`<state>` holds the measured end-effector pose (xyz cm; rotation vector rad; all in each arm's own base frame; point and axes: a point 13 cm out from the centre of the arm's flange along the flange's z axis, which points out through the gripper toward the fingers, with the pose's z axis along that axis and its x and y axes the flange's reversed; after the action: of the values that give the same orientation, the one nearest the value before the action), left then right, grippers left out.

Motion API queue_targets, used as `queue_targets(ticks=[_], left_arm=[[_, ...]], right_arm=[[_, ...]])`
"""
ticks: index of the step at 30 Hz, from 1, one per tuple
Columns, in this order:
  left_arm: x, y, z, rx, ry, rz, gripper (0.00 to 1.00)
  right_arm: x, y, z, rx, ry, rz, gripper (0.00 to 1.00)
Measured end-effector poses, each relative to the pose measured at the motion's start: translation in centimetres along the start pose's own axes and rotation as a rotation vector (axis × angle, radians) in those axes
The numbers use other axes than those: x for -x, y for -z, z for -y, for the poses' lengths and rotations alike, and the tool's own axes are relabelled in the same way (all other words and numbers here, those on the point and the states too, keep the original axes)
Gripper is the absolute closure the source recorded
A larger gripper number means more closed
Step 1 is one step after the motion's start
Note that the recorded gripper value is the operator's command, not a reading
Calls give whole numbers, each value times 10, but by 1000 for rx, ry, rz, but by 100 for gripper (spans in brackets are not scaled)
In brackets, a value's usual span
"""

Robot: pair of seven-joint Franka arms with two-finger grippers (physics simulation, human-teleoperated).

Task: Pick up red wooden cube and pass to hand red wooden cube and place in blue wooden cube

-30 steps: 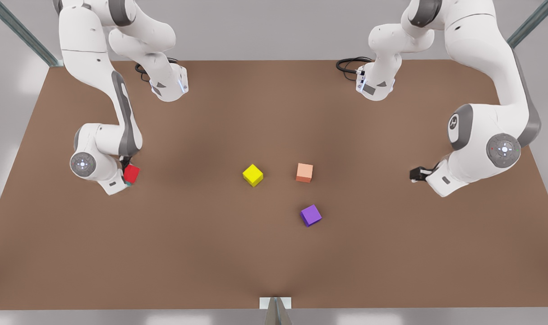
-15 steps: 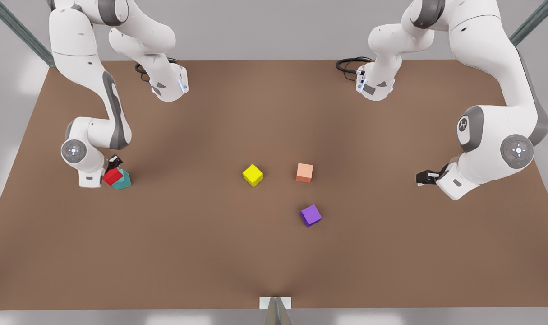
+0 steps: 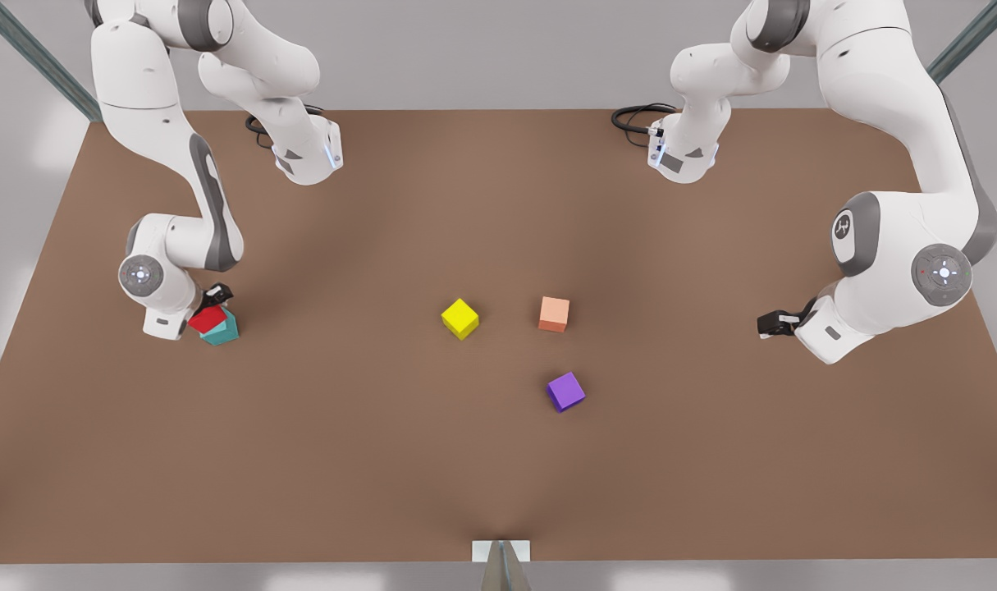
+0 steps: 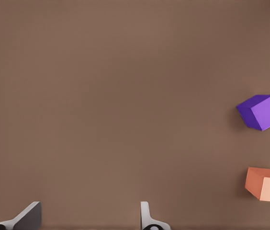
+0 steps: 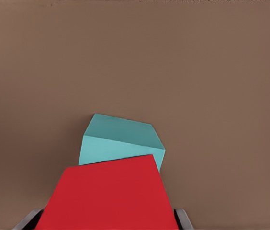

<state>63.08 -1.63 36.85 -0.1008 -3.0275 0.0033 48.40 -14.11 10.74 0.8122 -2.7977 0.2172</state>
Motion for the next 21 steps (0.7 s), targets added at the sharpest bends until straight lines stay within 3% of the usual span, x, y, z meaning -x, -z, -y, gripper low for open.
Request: queue_targets(ticks=[6, 8, 11, 13, 17, 21], left_arm=[[0, 0, 1, 1, 2, 0, 0], [0, 0, 1, 1, 2, 0, 0], [0, 0, 1, 0, 3, 0, 0], [0, 0, 1, 0, 4, 0, 0], [0, 0, 1, 1, 5, 1, 0], [0, 0, 0, 1, 6, 0, 0]], right_arm=[[48, 26, 4, -17, -36, 44, 0], [104, 44, -1, -26, -17, 93, 0], [222, 156, -5, -32, -40, 242, 0], [240, 250, -3, -11, -97, 289, 0], [173, 376, -3, 50, -226, 259, 0], [79, 373, -30, 188, -323, 123, 0]])
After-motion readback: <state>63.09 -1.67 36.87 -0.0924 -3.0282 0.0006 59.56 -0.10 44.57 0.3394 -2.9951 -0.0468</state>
